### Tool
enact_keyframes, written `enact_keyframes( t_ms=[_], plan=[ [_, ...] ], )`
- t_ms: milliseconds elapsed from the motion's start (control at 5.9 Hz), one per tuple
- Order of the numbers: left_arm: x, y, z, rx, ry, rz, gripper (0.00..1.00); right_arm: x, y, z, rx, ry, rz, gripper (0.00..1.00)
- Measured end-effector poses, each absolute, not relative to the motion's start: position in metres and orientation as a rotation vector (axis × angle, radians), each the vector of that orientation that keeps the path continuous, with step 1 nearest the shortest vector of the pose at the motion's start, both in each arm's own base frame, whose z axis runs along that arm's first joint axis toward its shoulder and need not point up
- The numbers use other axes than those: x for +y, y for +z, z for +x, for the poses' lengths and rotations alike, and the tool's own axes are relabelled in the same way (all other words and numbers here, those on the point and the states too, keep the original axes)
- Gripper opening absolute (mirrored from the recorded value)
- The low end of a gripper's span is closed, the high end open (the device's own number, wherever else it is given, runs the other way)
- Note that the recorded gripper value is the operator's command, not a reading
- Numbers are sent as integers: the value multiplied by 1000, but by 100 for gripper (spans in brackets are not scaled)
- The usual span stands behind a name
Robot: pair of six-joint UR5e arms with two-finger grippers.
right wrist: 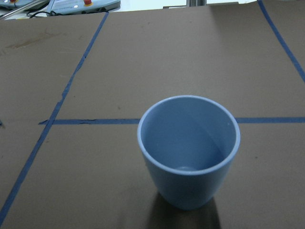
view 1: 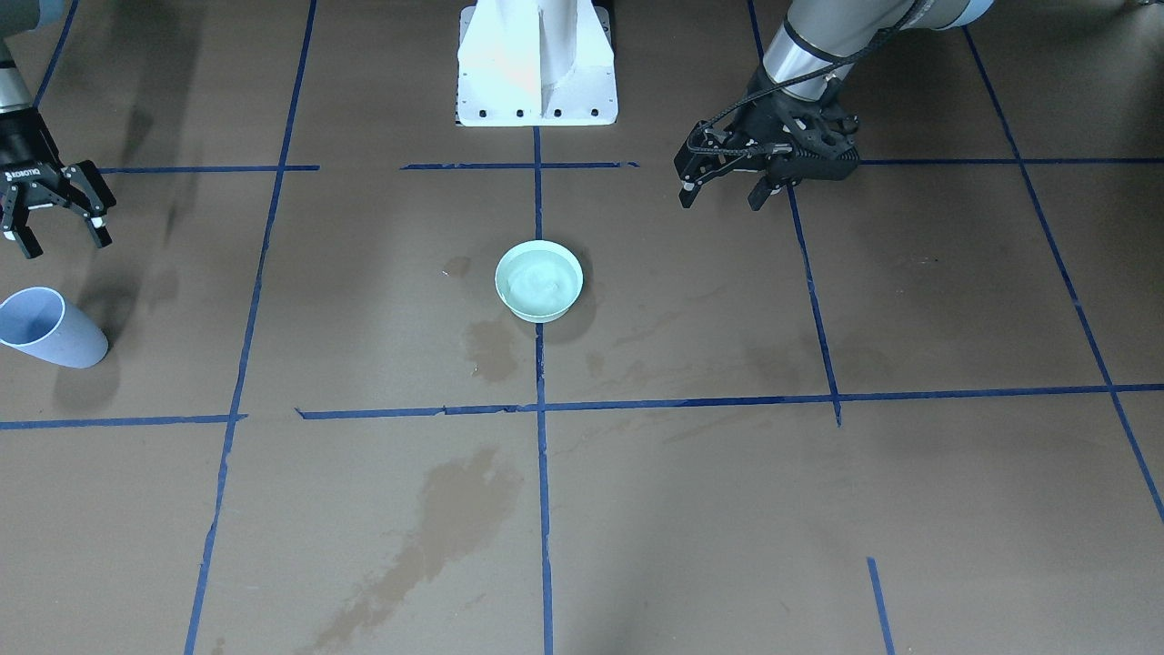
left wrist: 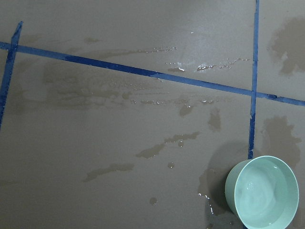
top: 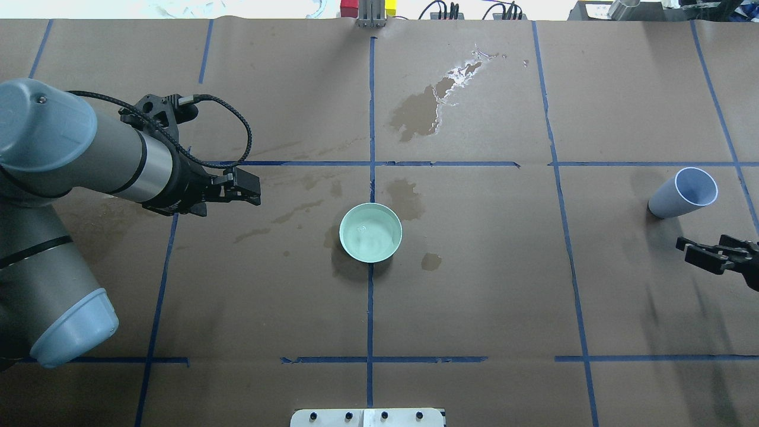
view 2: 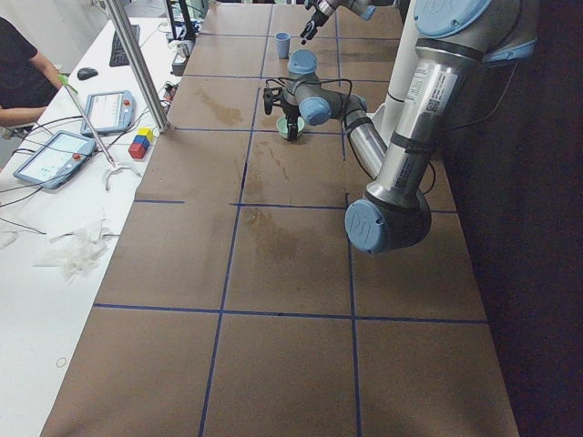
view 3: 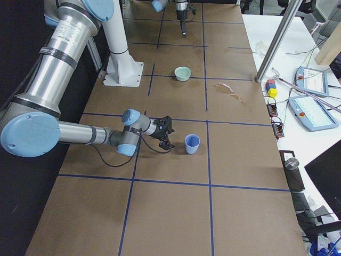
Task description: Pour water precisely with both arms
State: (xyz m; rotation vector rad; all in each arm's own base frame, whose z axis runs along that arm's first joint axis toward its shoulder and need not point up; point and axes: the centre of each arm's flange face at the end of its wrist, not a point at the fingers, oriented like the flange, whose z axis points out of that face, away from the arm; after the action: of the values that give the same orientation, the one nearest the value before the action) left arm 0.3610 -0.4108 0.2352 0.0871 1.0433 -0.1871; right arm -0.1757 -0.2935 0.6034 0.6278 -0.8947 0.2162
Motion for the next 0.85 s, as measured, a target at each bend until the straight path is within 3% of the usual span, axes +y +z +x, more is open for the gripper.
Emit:
enact_keyframes(
  t_ms=[677,847],
  plan=[
    [-415,222,460,1011,-187,-3,100,-327,594,-93,-940,75,491,100],
    [-420,219,492,991,-174,-24,94,-335,598,-71,-908,17,487,100]
  ],
)
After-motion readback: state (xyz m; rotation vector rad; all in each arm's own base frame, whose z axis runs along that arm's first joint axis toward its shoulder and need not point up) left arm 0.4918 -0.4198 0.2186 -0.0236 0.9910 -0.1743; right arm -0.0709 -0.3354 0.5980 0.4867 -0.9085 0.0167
